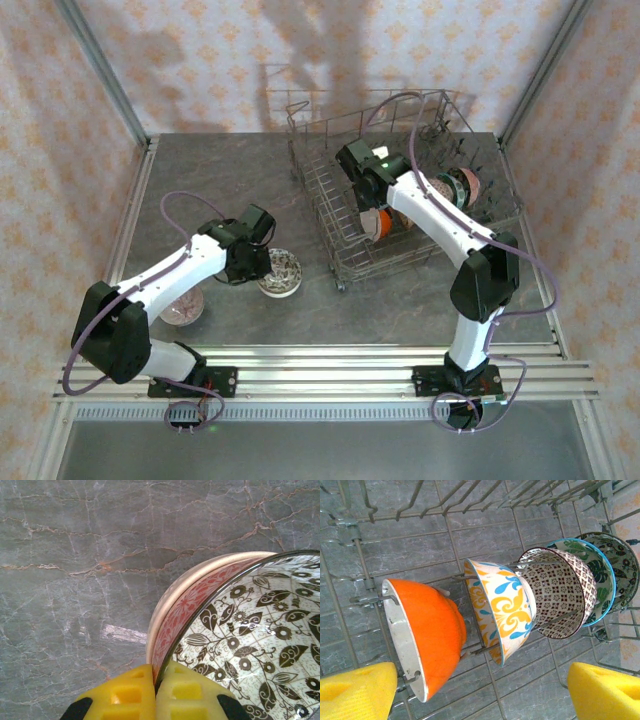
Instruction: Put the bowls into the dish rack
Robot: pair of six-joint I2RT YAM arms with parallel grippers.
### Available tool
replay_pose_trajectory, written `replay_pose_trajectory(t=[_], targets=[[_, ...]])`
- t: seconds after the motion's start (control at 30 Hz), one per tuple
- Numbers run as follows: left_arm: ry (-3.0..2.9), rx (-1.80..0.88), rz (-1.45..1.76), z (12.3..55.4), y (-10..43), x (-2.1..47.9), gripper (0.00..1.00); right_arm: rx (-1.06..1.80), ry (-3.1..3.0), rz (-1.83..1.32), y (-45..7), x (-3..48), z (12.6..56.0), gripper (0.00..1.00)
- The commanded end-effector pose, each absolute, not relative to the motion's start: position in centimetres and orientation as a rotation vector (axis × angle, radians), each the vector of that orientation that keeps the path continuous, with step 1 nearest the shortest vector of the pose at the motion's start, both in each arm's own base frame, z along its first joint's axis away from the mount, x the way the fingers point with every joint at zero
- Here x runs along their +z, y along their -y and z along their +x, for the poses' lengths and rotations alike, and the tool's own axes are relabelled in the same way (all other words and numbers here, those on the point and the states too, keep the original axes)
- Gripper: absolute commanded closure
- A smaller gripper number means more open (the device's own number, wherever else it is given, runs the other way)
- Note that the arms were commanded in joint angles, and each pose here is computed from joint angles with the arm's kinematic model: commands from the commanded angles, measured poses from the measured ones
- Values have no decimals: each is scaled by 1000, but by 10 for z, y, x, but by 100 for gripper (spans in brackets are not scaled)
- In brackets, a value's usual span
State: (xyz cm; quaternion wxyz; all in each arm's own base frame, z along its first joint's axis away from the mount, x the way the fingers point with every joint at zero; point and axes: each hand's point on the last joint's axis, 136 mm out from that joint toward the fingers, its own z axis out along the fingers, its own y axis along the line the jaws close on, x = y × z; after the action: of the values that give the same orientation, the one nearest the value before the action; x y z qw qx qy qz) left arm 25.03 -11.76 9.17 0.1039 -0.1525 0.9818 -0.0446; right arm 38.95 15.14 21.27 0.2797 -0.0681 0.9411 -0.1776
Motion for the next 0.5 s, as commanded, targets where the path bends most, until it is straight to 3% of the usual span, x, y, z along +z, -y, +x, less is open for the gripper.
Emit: replay_pose_trajectory(t=[0.0,0.47], targets=[[-2843,-202,-434,258,120,113,100,-486,-2484,-170,-149,231,392,12],[-2723,-327,-400,265,123,164,100,-394,-2428,-195,-156,269,395,12]])
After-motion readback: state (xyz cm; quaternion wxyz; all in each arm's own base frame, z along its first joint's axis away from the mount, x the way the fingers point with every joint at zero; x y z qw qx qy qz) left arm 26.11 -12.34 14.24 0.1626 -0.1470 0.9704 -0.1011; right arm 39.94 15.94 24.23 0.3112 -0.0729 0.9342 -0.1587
